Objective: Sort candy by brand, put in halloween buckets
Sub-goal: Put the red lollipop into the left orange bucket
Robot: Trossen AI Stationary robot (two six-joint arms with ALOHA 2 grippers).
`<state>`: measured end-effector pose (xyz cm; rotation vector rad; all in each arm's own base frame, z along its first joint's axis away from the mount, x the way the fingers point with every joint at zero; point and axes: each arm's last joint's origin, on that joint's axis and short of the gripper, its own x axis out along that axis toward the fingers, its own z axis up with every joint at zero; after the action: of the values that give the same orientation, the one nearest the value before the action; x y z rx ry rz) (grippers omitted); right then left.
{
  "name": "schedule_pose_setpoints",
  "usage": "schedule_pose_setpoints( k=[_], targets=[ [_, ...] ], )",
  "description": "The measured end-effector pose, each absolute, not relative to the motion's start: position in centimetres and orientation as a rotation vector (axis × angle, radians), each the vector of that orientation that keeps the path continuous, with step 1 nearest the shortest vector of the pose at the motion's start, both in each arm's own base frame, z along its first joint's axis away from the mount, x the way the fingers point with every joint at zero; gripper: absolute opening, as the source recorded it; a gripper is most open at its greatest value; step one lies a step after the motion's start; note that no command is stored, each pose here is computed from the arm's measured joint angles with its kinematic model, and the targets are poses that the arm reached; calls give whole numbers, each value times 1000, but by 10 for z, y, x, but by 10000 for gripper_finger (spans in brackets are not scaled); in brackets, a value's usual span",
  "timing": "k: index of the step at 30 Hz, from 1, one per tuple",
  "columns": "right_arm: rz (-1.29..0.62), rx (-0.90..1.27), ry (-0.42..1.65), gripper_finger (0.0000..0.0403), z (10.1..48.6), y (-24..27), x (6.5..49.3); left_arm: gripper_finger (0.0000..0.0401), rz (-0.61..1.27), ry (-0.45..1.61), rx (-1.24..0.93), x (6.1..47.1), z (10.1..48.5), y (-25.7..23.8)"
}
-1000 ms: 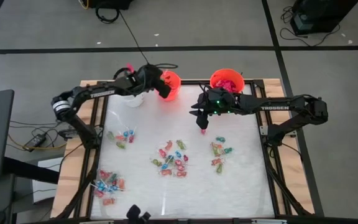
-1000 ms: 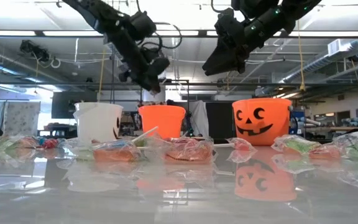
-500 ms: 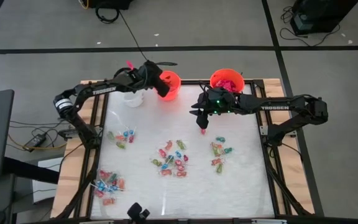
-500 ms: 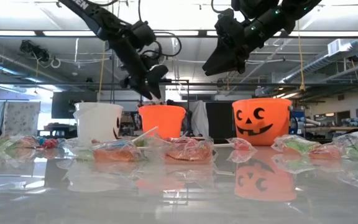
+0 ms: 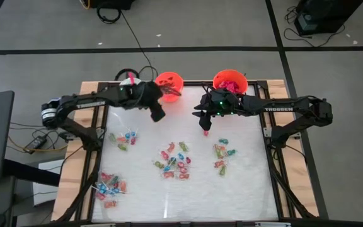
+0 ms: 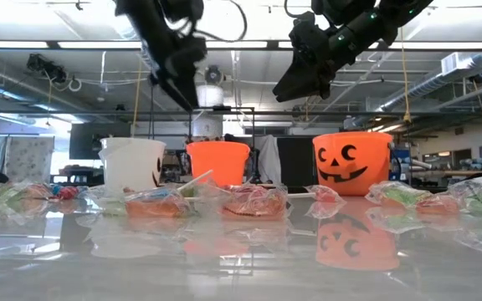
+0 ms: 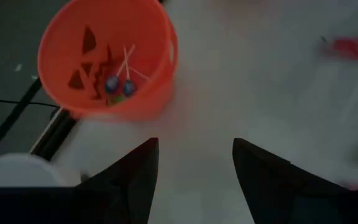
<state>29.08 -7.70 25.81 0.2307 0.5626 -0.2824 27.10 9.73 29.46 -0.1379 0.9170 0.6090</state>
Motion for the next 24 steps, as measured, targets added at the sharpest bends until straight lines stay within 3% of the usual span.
schedule_pose_setpoints(
  k=[6,16,24],
  targets=[
    [-284,237,562,150,258,-77,291,214,568,947,-152,262,296,54],
    [-285,240,561,150,258,-77,291,214,575,1187,-292,225,241,5],
    [-288,261,552,150,259,-76,291,214,631,1270,-324,207,202,4]
  ],
)
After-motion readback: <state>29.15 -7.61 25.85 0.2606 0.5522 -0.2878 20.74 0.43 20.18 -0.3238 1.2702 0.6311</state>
